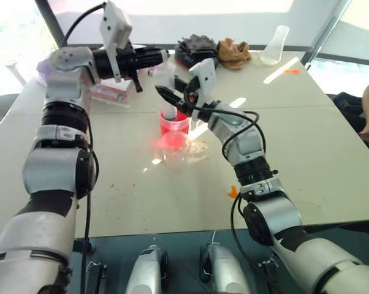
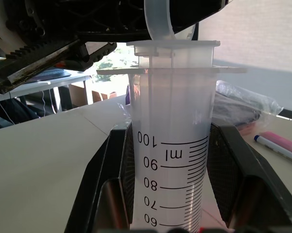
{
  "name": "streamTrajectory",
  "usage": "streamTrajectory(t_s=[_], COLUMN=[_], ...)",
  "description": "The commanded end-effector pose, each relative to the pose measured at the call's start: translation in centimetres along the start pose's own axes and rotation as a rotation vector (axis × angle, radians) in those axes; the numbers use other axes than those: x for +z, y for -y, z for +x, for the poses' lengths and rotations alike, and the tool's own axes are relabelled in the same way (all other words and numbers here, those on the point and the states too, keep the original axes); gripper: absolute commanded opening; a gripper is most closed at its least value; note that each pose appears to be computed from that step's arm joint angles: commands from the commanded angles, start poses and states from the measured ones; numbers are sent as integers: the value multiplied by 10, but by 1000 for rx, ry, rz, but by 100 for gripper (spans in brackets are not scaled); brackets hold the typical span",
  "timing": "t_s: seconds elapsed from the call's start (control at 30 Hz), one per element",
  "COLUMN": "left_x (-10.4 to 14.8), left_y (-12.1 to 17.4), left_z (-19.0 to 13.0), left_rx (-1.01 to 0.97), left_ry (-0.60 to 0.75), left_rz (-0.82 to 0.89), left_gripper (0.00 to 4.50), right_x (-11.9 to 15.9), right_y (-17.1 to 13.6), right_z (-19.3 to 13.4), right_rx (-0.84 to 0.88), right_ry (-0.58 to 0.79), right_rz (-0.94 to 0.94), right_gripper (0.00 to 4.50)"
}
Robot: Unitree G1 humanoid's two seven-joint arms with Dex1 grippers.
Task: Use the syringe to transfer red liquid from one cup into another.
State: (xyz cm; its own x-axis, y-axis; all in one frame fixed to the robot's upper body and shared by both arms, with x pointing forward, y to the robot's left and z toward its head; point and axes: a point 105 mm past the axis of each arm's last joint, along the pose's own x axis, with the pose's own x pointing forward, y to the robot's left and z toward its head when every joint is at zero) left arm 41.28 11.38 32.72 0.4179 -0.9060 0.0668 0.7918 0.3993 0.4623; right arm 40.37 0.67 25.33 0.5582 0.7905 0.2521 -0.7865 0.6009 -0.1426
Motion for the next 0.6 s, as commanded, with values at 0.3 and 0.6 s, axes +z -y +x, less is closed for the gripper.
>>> streamTrajectory(t_s=[0.3,0.6], left_x=[61,64], left_y=[-28,-31], left_z=[11,11], left_rx=[198,215], left_ry=[186,177], left_rz=[105,132], left_gripper=[3,3], right_x=[11,-13], right_y=[-18,-28], right_z=[7,5], right_rx=[47,43], right_ry=[56,37], right_rz=[-41,3], right_gripper=[151,151])
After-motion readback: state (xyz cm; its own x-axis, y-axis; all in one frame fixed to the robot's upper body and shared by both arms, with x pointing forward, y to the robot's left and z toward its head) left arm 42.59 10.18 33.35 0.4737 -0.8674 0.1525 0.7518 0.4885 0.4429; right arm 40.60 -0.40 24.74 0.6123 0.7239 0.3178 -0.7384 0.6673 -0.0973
